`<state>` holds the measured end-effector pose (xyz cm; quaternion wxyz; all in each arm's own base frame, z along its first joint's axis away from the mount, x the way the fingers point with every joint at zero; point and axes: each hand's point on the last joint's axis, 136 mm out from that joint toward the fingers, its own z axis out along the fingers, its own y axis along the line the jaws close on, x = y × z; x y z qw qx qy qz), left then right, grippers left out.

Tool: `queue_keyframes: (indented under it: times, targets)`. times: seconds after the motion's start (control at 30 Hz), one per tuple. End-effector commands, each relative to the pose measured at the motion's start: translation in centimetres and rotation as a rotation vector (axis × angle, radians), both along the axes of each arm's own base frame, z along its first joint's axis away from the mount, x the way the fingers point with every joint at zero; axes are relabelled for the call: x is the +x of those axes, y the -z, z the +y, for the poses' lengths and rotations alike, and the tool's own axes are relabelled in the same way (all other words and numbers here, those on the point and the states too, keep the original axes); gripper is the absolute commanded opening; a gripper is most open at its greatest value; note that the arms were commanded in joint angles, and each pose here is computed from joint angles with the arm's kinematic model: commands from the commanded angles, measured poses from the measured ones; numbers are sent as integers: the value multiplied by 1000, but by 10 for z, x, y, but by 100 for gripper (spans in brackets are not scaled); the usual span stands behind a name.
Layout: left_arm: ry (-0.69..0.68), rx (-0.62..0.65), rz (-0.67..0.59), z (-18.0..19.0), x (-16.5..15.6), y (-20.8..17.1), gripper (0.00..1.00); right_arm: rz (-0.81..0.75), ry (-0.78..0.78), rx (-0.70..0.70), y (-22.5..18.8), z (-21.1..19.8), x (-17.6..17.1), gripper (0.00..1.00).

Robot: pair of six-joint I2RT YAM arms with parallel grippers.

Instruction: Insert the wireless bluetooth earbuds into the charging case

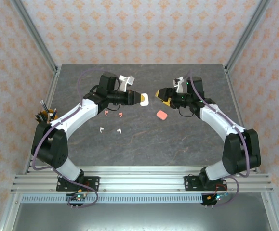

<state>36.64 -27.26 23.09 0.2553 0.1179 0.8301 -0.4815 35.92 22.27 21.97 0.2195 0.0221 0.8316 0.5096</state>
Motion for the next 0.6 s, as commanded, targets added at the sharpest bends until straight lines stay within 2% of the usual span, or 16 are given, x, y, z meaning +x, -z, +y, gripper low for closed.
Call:
queue_keyframes:
  times: [0.0, 0.27, 0.57]
  targets:
    - [18, -22, -49, -4, 6, -15, 0, -61, -54, 41, -27, 19, -3, 63]
    - [13, -19, -45, -4, 7, -13, 0, -49, -108, 28, -19, 45, -7, 63]
    - [7, -40, -60, -5, 9, -23, 0, 22, -91, -35, 27, 42, -2, 63]
